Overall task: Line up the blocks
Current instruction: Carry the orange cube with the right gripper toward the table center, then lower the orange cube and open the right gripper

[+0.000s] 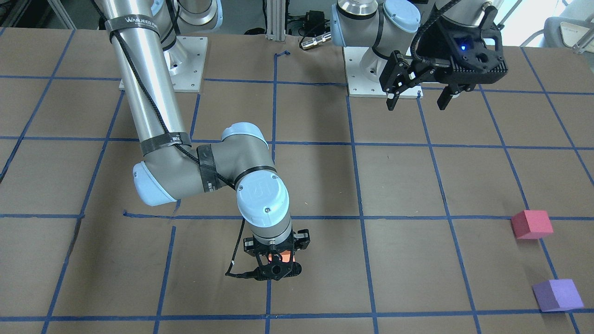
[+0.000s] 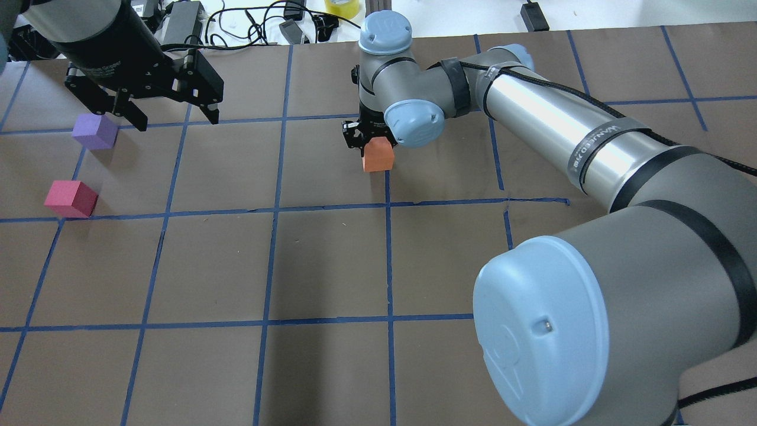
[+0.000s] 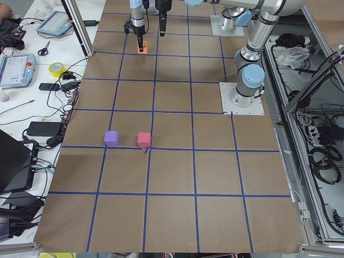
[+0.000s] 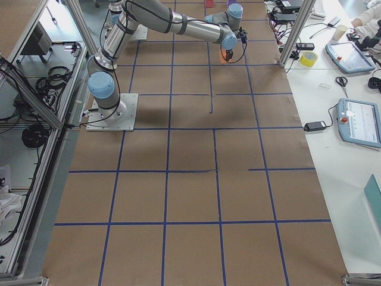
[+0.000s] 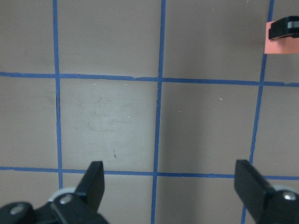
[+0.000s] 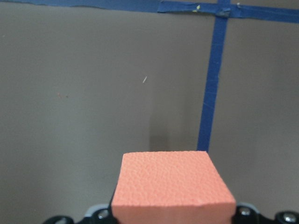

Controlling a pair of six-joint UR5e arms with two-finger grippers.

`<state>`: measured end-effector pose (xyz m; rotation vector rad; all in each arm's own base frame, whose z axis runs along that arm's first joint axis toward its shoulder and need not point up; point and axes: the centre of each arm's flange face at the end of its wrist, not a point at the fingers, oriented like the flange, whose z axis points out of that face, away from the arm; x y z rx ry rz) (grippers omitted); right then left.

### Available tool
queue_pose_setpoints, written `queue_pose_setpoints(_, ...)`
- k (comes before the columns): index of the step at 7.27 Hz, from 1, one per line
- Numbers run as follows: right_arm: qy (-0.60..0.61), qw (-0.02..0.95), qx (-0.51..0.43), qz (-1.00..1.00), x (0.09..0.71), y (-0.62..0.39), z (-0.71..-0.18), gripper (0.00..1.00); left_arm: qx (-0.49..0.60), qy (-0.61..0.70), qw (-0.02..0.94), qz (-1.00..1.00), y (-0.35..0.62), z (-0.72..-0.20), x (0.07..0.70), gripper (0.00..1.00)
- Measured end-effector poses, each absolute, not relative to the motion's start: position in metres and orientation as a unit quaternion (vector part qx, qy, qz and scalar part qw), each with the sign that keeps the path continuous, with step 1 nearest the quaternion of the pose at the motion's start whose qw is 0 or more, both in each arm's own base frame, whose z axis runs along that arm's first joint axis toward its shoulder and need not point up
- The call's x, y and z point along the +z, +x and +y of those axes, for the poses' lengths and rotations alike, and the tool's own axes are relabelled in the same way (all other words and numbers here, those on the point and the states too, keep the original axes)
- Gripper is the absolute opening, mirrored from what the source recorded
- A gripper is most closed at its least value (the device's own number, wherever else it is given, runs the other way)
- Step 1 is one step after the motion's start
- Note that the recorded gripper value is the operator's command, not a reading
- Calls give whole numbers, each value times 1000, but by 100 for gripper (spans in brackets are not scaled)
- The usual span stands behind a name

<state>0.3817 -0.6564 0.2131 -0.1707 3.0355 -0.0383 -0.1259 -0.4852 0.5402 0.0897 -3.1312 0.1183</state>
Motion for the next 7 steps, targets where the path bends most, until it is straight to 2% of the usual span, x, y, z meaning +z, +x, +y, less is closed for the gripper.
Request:
queue_pose_setpoints(5,-50,48,0,998,192,388,-660,33,37,27,3,-999,-126,-485,540,100)
queue_pose_setpoints(7,-47,46,2,998,189,388,-660,48,37,27,3,-999,-126,-485,540,100)
